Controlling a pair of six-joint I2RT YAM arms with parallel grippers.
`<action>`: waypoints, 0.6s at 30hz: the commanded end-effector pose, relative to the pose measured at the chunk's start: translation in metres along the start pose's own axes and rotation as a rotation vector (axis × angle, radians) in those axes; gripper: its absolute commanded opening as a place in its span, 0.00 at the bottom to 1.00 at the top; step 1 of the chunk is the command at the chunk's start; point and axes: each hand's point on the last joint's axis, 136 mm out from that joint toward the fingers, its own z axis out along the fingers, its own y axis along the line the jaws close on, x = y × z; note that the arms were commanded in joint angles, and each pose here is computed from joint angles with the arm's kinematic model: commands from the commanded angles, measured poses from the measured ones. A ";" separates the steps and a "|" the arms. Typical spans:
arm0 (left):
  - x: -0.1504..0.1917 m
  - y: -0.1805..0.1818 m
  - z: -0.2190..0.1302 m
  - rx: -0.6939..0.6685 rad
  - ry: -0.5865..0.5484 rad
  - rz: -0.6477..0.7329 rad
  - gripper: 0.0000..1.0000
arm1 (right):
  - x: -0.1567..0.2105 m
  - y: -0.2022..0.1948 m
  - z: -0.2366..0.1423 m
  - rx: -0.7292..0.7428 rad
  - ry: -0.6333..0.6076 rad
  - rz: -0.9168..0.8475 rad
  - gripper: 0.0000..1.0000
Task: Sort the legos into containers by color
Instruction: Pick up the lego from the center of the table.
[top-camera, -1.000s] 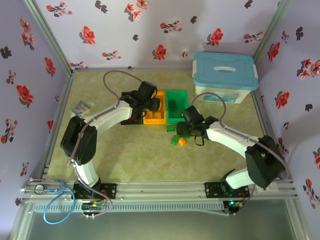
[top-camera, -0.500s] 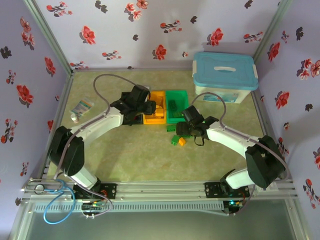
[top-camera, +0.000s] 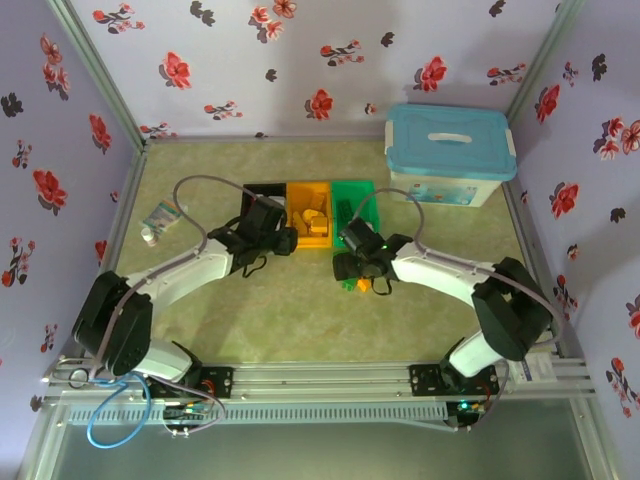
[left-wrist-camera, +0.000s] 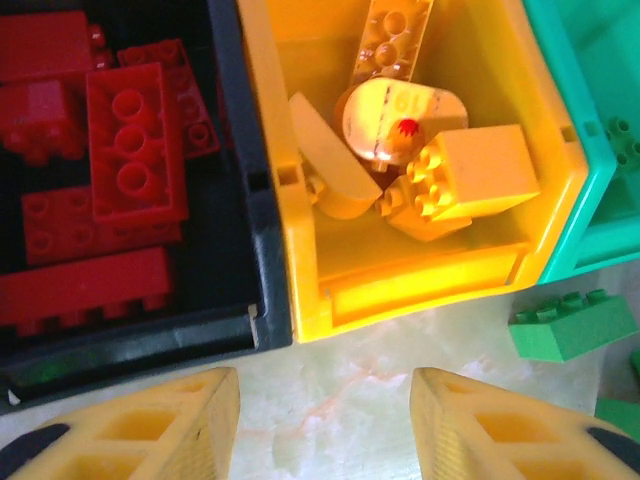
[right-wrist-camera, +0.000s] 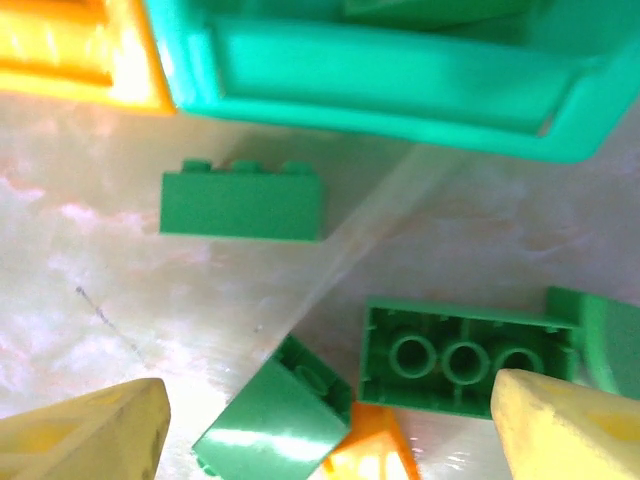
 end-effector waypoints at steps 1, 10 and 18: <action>0.000 0.002 -0.009 0.017 -0.038 -0.044 0.48 | 0.014 0.005 0.008 0.029 0.050 -0.036 0.83; 0.016 0.012 -0.014 0.014 -0.034 -0.083 0.48 | 0.033 0.011 0.025 0.044 0.103 -0.062 0.79; 0.020 0.014 -0.016 0.015 -0.035 -0.103 0.48 | 0.037 0.029 0.030 0.040 0.113 -0.106 0.73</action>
